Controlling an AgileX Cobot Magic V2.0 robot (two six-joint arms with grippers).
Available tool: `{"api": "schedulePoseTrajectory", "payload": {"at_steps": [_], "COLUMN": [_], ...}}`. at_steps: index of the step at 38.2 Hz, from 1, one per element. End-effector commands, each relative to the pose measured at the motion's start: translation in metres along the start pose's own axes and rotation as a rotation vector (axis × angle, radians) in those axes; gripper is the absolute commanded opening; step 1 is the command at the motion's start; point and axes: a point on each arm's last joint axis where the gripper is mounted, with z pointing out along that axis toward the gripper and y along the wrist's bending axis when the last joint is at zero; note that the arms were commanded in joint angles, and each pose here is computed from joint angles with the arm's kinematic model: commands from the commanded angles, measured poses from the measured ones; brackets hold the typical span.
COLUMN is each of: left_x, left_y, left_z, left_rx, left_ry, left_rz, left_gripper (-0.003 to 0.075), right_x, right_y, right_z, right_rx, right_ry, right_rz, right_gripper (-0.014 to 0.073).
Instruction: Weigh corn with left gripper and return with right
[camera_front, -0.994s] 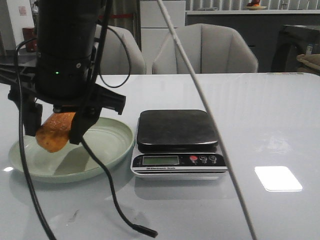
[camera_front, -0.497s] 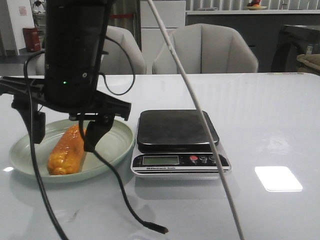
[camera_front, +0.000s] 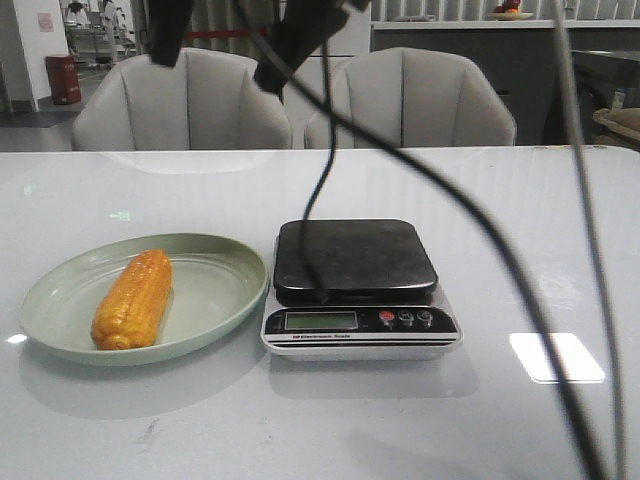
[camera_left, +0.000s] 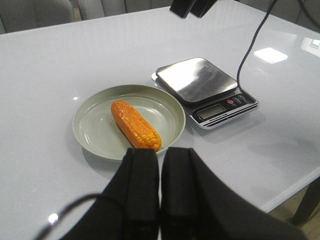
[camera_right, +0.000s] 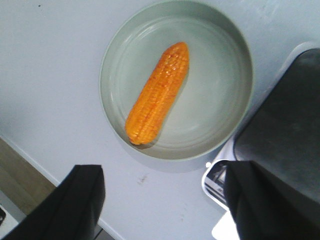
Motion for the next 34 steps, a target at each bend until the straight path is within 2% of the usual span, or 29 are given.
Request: {"api": "schedulePoseTrajectory", "payload": {"at_steps": [1,8,15,26,34], "left_x": [-0.013,-0.013,-0.013,-0.013,-0.013], "left_y": [-0.001,-0.001,-0.001,-0.001,-0.001], "left_z": [-0.003,-0.003,-0.003,-0.003,-0.003], "left_rx": [0.001,0.001,0.001,0.001,0.001], "left_ry": [-0.081,-0.081,-0.081,-0.081,-0.081], "left_rz": [-0.006,-0.006,-0.006,-0.006,-0.006], "left_gripper": [0.0114,0.0114,0.0114,0.0114,0.0114], "right_x": [0.004,0.024,0.06,0.143,0.214], "right_y": [-0.005,-0.027,-0.042,-0.049,-0.052], "right_z": [-0.065,-0.106,-0.131,-0.15,-0.155], "right_rx": [-0.011,0.037,0.084,0.146,0.178], "right_ry": [-0.1,-0.182,-0.274,-0.534,-0.727], "right_rz": [-0.058,-0.084,-0.081,-0.077,-0.092], "right_gripper": [0.0592,0.0592,0.0592,0.0592,0.0592]}}
